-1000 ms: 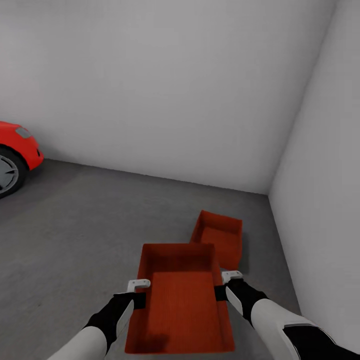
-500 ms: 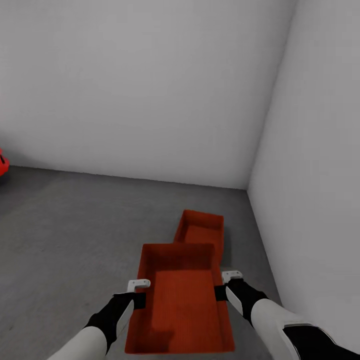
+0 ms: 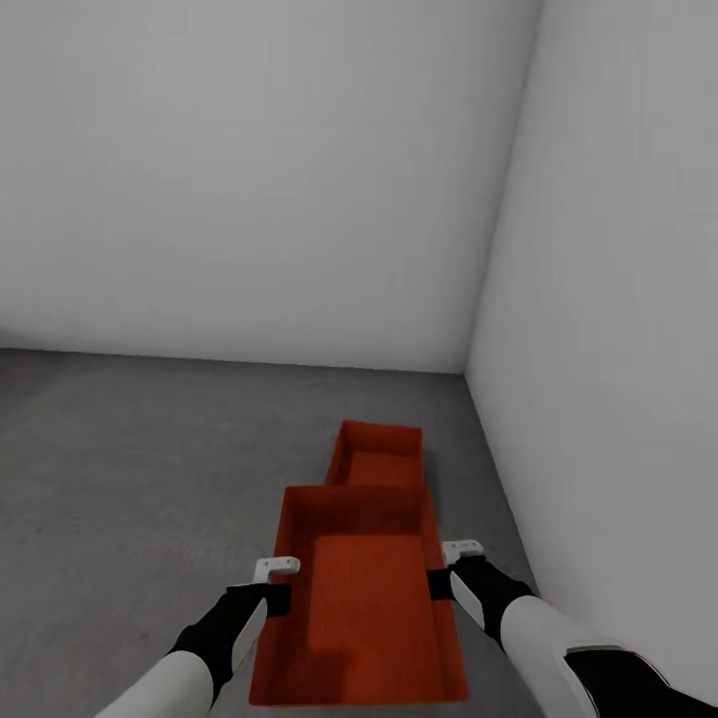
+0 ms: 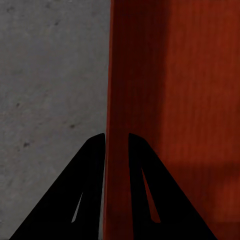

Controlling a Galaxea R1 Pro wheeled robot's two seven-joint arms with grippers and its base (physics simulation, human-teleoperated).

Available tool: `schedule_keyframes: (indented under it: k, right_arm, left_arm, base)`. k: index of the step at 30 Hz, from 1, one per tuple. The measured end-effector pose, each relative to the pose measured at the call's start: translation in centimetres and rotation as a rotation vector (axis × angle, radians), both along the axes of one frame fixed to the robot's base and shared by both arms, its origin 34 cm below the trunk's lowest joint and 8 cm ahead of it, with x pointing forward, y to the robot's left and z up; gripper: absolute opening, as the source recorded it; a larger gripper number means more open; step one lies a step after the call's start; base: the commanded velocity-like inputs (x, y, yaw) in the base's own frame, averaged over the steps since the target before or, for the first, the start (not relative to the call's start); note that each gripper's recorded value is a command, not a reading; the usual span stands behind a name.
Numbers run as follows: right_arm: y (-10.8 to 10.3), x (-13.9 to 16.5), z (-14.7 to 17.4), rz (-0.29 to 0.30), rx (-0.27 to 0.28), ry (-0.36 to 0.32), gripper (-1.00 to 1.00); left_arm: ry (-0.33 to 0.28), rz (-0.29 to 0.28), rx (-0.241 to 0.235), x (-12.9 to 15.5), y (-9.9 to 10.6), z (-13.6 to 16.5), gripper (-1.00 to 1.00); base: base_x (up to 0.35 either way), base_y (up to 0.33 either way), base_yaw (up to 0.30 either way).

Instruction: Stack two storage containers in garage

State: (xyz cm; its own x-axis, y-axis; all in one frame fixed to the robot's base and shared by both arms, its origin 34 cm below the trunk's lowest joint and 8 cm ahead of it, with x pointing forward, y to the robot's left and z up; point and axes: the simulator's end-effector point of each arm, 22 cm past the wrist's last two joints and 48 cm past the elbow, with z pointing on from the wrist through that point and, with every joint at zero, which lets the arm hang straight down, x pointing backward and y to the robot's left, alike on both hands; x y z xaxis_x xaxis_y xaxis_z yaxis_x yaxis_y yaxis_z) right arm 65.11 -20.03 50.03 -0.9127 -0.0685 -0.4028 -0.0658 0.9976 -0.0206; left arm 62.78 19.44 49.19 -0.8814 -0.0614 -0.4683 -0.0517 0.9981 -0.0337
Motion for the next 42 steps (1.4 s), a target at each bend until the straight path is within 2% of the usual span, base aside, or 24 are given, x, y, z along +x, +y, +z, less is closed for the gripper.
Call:
schedule_keyframes:
  k: [8, 11, 16, 23, 42]
  right_arm:
    - [0.02, 0.01, 0.01, 0.0, -0.001, 0.0, -1.0]
    - [0.47, -0.01, 0.03, -0.003, -0.005, 0.0, -1.0]
    - [-0.01, 0.01, -0.03, 0.0, -0.001, 0.0, -1.0]
    - [0.0, 0.01, -0.04, 0.0, -0.001, 0.001, -1.0]
    - [0.03, 0.0, -0.01, 0.0, -0.001, 0.0, -1.0]
  left_arm:
    - [0.0, 0.0, 0.0, 0.02, 0.02, 0.01, -1.0]
    - [-0.001, -0.002, -0.005, 0.04, 0.46, -0.08, -1.0]
    - [0.0, 0.001, 0.0, 0.01, -0.01, -0.04, -1.0]
    - [0.001, 0.001, 0.0, -0.01, -0.01, -0.05, -1.0]
    - [0.0, 0.0, -0.001, -0.01, 0.03, -0.03, -1.0]
  base:
    - [0.265, 0.217, -0.056]
    - [0.04, 0.032, -0.245]
    - [0.011, 0.009, -0.218]
    - [0.022, 0.017, -0.036]
    - [0.251, 0.198, -0.034]
